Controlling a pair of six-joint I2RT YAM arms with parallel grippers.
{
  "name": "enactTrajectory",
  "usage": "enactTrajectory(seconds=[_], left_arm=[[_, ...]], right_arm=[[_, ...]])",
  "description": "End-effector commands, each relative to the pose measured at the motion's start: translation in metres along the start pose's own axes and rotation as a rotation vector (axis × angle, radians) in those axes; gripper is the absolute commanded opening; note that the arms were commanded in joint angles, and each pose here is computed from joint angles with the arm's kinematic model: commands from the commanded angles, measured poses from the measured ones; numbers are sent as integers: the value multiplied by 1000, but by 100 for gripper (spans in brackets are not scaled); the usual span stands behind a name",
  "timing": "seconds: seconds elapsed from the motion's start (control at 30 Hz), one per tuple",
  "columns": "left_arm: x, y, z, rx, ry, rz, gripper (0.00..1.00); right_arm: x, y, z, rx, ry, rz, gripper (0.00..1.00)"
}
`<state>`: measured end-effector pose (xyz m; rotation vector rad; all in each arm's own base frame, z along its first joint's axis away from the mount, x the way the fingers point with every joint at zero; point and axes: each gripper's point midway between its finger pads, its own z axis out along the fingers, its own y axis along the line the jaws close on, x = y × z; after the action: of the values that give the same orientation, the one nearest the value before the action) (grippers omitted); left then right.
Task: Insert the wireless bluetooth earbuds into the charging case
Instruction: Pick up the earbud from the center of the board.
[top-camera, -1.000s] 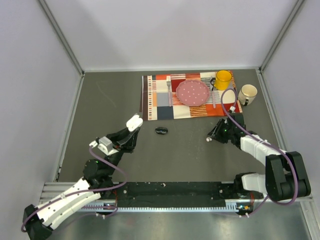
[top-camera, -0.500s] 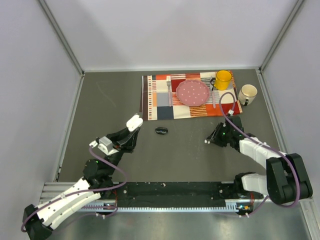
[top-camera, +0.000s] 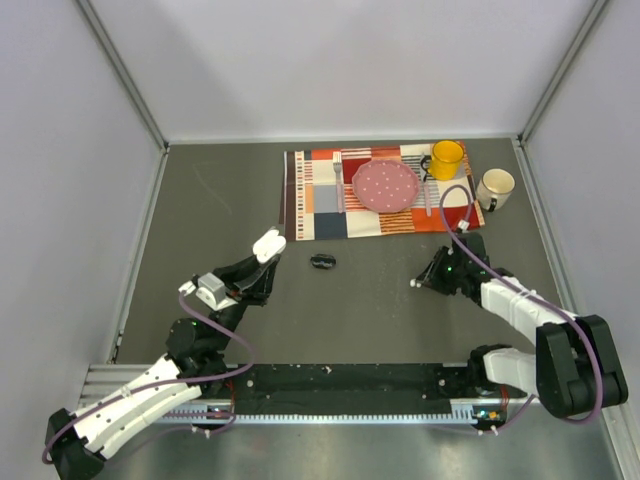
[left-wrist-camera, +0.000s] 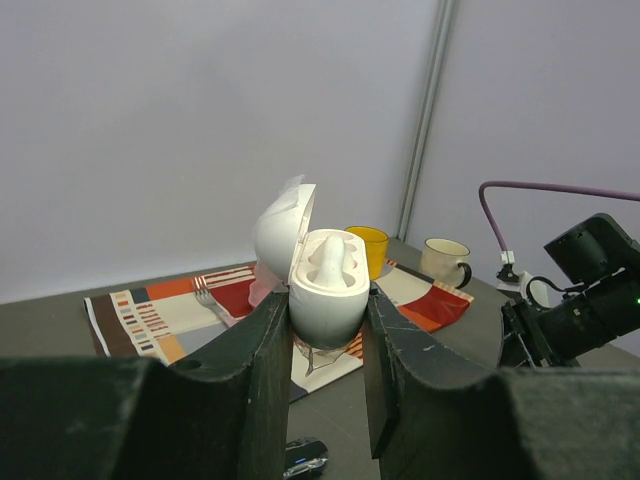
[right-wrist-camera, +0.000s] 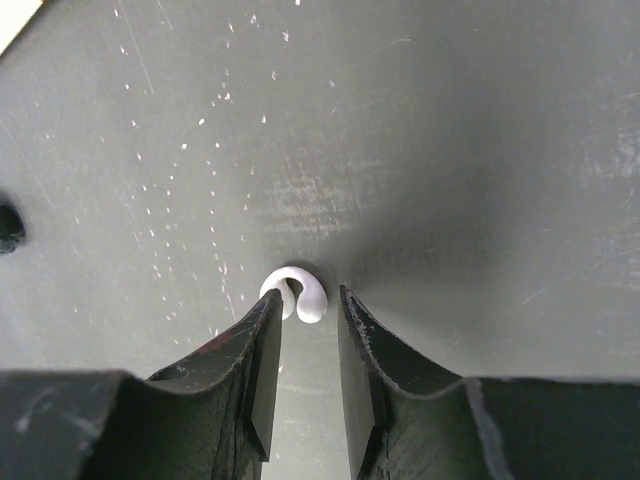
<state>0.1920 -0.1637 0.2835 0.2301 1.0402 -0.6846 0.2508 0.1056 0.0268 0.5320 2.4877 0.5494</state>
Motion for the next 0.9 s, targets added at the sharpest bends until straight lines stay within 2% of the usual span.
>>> enactTrajectory(seconds=[0.0, 0.3, 0.87], left_arm=[[-10, 0, 2, -6, -39, -15, 0], [-12, 1, 1, -10, -44, -12, 0], [-11, -1, 3, -1, -39, -14, 0]], right_arm=[[-20, 13, -3, -20, -48, -104, 28], [-21, 16, 8, -34, 14, -220, 27], [4, 1, 11, -17, 98, -250, 25]])
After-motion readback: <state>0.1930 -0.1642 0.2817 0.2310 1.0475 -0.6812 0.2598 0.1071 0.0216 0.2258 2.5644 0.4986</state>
